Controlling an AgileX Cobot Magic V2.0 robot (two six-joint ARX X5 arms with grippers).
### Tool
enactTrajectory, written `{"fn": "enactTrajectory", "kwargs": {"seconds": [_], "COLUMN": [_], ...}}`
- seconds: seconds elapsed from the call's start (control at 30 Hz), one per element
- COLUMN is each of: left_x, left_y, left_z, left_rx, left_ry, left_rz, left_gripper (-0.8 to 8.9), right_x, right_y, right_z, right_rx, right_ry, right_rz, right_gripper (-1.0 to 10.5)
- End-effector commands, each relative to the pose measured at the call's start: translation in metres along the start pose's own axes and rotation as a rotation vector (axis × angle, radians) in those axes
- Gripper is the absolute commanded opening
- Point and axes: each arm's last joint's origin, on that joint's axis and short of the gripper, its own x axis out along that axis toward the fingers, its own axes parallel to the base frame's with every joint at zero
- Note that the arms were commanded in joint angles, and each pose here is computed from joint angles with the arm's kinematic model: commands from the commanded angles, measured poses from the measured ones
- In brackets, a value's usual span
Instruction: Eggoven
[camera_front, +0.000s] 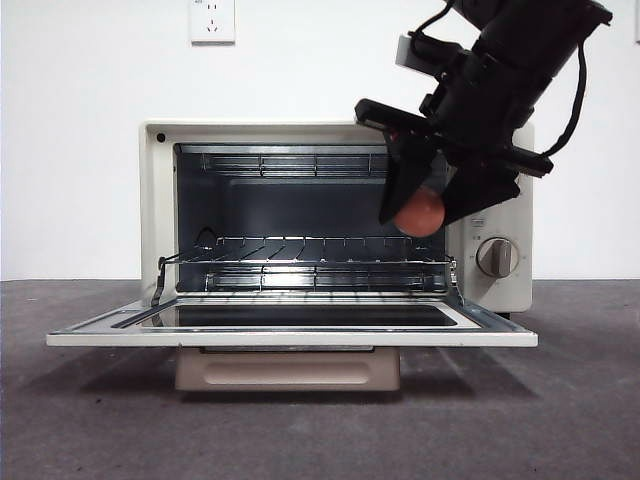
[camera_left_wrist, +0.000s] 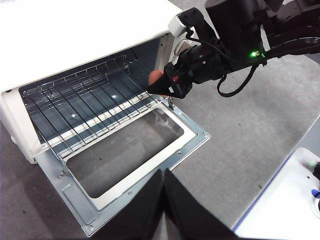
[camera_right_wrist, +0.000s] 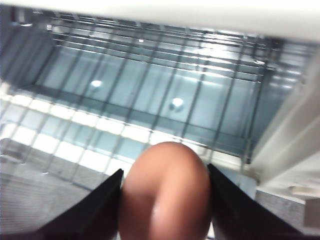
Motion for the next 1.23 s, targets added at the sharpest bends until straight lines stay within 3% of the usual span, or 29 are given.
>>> {"fn": "enactTrajectory", "kwargs": {"seconds": [0.03,0.63,0.83,1.23], "left_x": [-0.001,-0.001,0.0,0.0], "left_y": [-0.001,-0.001,-0.001,-0.001], "left_z": [0.003,0.003,0.003,0.003], "left_rx": [0.006,0.003,0.003,0.003], "left_ry": [-0.011,-0.01,-0.01,-0.01], "left_rz": [-0.002,-0.002,-0.002,-0.002], "left_gripper": [0.07,0.07,0.07,0.07], "right_x": [0.007,0.022,0.022,0.02], "right_y": [0.0,-0.002,-0.001,0.001], "right_z": [0.004,0.0,0.001,0.008], "right_rx": [-0.013,-0.01,-0.01,-0.008], "right_ry": [-0.002,0.01,-0.003,-0.033], "right_rz": [-0.002,-0.009,-0.003,0.004], "right_gripper": [0.0,0.1,2.6,3.0]}}
